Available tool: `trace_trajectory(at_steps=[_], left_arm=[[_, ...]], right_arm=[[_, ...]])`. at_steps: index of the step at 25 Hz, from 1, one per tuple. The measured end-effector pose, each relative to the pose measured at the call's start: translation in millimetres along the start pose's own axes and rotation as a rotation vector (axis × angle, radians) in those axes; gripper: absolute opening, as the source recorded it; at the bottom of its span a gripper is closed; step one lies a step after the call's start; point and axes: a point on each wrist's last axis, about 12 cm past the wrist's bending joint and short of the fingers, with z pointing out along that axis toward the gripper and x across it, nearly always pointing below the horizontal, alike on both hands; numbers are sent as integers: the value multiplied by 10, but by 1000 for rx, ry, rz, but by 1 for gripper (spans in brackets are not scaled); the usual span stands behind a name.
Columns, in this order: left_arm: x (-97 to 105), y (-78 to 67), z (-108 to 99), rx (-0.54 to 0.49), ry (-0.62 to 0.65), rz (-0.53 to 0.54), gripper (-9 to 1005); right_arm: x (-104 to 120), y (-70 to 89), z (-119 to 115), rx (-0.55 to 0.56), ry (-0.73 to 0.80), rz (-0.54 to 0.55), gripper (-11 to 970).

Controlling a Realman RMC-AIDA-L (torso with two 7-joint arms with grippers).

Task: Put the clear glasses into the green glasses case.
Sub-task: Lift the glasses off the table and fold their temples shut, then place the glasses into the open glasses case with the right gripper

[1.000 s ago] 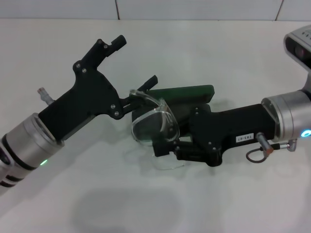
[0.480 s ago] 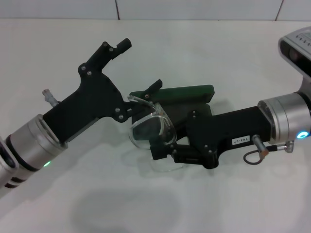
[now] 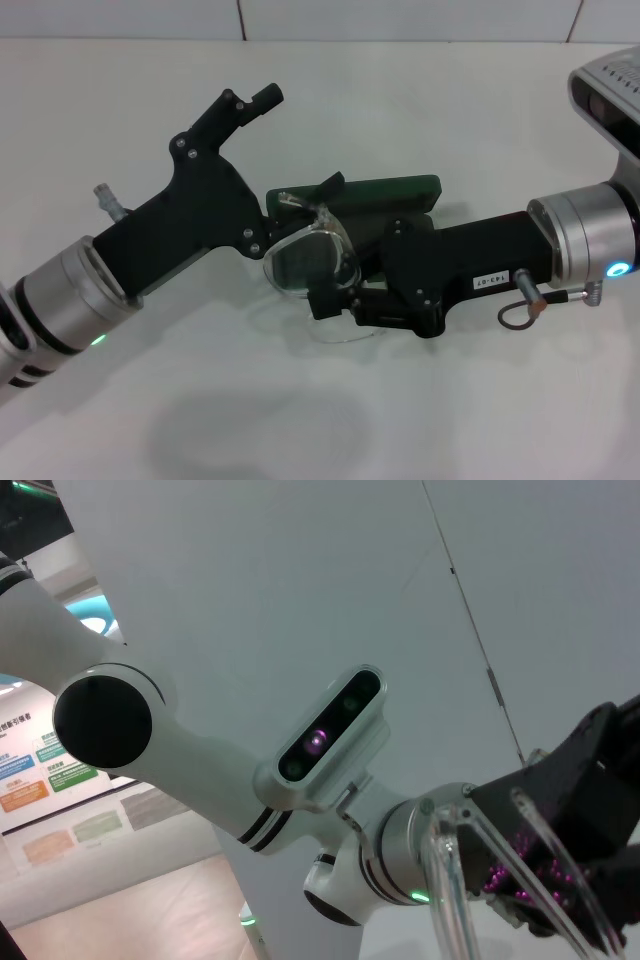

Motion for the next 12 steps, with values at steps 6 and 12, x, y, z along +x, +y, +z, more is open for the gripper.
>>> trace_trajectory(at_steps=[6, 12], left_arm=[[-4, 25, 11, -6, -3, 14, 875], [31, 109, -26, -117, 31, 58, 875]], right_arm=[[-21, -10, -22, 0, 6, -6, 122], [-59, 1, -94, -19, 50, -34, 122]])
